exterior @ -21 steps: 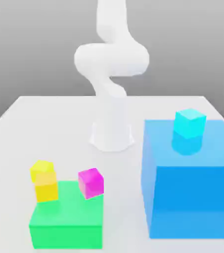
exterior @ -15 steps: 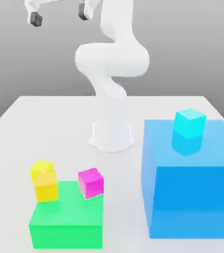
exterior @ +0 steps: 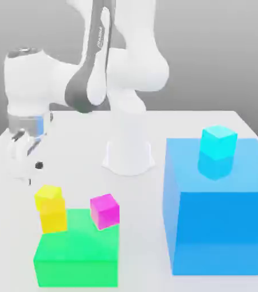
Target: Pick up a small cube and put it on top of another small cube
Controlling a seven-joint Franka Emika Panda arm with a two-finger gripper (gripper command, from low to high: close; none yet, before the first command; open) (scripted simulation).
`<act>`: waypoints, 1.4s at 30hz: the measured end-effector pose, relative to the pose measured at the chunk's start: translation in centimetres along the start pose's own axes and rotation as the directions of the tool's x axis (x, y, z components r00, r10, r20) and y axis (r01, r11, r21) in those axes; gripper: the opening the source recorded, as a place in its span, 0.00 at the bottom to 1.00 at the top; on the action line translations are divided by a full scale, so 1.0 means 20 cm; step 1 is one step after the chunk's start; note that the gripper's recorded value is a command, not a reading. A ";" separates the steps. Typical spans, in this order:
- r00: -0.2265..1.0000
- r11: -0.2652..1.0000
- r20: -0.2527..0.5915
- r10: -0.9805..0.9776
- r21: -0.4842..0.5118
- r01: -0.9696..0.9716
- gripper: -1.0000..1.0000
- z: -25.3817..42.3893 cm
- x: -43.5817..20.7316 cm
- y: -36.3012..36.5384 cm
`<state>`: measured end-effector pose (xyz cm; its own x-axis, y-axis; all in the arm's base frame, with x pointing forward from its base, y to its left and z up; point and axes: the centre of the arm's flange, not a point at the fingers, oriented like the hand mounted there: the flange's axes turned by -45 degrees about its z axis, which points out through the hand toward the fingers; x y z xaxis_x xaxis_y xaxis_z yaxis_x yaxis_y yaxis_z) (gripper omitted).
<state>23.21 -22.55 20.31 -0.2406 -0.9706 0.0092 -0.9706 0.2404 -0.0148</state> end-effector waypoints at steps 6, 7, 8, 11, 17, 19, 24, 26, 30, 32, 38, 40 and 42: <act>0.999 0.999 0.006 0.041 -0.016 -0.041 0.50 0.24 0.01 0.04; 0.999 0.999 0.006 0.041 -0.016 -0.041 0.50 0.28 0.01 0.04; 0.999 0.999 0.007 0.041 -0.016 -0.040 0.50 0.32 0.00 0.05; 0.999 0.999 0.007 0.040 -0.015 -0.040 0.00 0.34 0.00 0.05; 0.999 0.999 0.006 0.041 -0.014 -0.041 0.00 0.32 0.00 0.05; 0.999 0.999 0.006 0.041 -0.015 -0.041 0.00 0.25 0.01 0.04; 0.999 0.999 0.007 0.041 -0.014 -0.041 0.00 0.07 0.01 0.04; 0.999 0.999 0.009 -0.031 -0.013 0.032 0.00 -0.01 -0.01 -0.03; 0.958 0.958 0.013 -0.287 -0.010 0.287 0.00 -0.21 -0.12 -0.29; 0.909 0.909 0.014 -0.418 -0.008 0.418 0.00 -0.32 -0.20 -0.42; 0.720 0.720 0.017 -0.694 -0.002 0.694 0.00 -0.55 -0.46 -0.67; 0.710 0.710 0.017 -0.704 -0.002 0.704 0.00 -0.43 -0.48 -0.68; 0.708 0.708 0.017 -0.706 -0.002 0.706 1.00 -0.33 -0.48 -0.68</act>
<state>38.55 -16.39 27.12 0.5154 -0.8570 0.0003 -0.8570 -0.5154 -0.0016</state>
